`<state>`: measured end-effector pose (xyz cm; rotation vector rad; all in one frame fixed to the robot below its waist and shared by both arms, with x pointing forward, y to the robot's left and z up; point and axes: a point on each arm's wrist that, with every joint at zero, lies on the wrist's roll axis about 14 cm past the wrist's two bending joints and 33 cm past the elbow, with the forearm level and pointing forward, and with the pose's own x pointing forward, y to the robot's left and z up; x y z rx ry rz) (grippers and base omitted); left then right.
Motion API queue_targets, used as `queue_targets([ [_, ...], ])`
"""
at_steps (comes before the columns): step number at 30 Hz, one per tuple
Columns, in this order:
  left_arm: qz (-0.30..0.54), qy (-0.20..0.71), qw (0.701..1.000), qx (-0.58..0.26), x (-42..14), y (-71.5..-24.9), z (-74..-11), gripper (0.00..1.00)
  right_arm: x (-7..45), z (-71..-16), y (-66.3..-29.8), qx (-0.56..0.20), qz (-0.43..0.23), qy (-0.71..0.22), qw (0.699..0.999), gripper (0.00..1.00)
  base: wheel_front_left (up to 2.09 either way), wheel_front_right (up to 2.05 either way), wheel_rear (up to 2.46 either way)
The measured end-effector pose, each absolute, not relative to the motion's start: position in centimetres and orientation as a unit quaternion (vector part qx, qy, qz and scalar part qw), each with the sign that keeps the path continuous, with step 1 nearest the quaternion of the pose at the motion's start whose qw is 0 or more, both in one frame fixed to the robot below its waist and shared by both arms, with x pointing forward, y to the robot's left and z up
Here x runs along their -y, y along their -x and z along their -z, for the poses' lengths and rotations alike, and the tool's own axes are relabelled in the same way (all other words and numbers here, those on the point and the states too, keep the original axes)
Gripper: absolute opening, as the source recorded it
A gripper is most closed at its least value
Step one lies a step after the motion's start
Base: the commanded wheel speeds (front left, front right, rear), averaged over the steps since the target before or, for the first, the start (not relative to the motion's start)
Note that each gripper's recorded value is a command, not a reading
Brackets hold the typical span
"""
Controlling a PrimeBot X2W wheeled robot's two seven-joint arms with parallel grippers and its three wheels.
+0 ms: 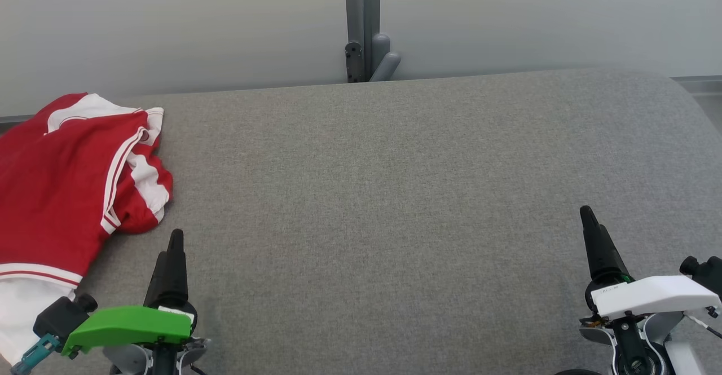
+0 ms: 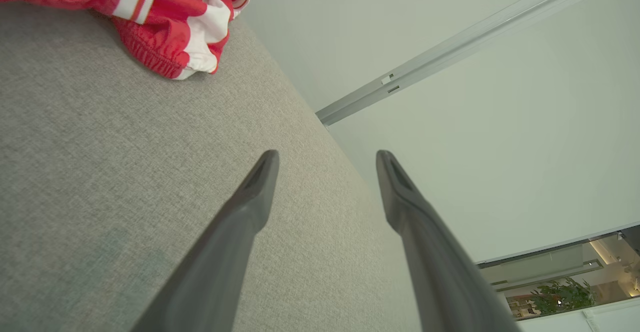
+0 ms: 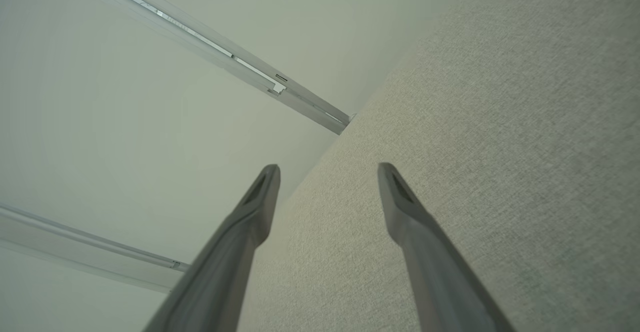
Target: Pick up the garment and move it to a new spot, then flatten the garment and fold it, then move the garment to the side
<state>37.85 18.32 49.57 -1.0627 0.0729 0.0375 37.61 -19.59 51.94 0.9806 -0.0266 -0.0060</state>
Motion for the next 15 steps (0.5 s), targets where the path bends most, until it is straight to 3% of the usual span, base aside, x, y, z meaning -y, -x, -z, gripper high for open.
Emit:
queue_targets([
  [15,-0.01,0.395,0.918,-0.043,-17.79,-37.43,-48.87,1.0,19.79,-52.51,-37.57,0.024,-0.001,-0.354,0.935,1.0,0.0,0.0,0.0],
])
